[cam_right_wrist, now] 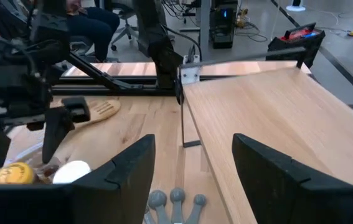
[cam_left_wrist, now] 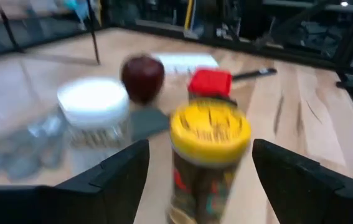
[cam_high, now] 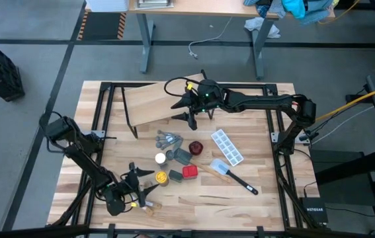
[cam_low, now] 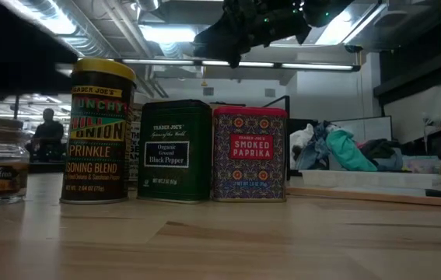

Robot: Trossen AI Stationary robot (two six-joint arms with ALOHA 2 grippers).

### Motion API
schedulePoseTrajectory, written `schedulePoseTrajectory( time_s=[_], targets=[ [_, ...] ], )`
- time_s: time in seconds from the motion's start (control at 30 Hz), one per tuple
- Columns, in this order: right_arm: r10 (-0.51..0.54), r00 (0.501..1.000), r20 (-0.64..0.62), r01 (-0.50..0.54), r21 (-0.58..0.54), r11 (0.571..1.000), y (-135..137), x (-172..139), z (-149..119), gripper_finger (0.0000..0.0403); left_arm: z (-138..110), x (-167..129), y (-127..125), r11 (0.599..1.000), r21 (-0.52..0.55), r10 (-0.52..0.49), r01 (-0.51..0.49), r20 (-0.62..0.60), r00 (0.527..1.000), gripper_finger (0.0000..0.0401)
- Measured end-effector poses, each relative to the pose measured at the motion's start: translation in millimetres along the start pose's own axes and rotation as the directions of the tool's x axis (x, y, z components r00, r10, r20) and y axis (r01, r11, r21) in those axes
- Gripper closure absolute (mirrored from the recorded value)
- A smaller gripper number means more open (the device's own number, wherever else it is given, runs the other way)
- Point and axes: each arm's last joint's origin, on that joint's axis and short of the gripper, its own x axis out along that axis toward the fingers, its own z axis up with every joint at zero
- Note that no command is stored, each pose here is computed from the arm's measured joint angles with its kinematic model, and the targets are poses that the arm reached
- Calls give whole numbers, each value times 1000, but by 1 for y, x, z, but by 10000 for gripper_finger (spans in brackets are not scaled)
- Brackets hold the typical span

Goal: Shelf spices
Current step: Put the yellow seasoning bottle on the shelf

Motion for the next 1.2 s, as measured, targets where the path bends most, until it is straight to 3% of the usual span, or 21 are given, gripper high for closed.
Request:
schedulePoseTrajectory(
  time_s=[0.33, 0.5, 0.67, 0.83, 1.03, 1.2],
  targets=[
    [12, 994, 104, -7, -46, 999, 18, -46, 41, 182, 69, -23, 10, 961, 268, 38, -71, 128, 991, 123],
    [19, 999, 48, -18, -21, 1000, 26, -66, 45, 182, 105, -32, 25, 932, 352, 35, -88, 154, 987, 123],
    [24, 1000, -9, -24, -7, 1000, 31, -76, 44, 182, 135, -32, 45, 930, 356, 30, -88, 163, 986, 123],
    [40, 999, -23, -41, -21, 999, 32, -77, 43, 182, 150, -21, 71, 912, 409, -50, 5, 101, 994, 123],
    [59, 995, -76, -63, -51, 997, 35, -84, 39, 182, 158, -6, 106, 923, 384, 29, -38, 29, 999, 123],
    [42, 989, -145, -53, -73, 996, 45, -108, 41, 182, 153, 0, 126, 941, 338, 48, -31, -40, 998, 123]
  ],
)
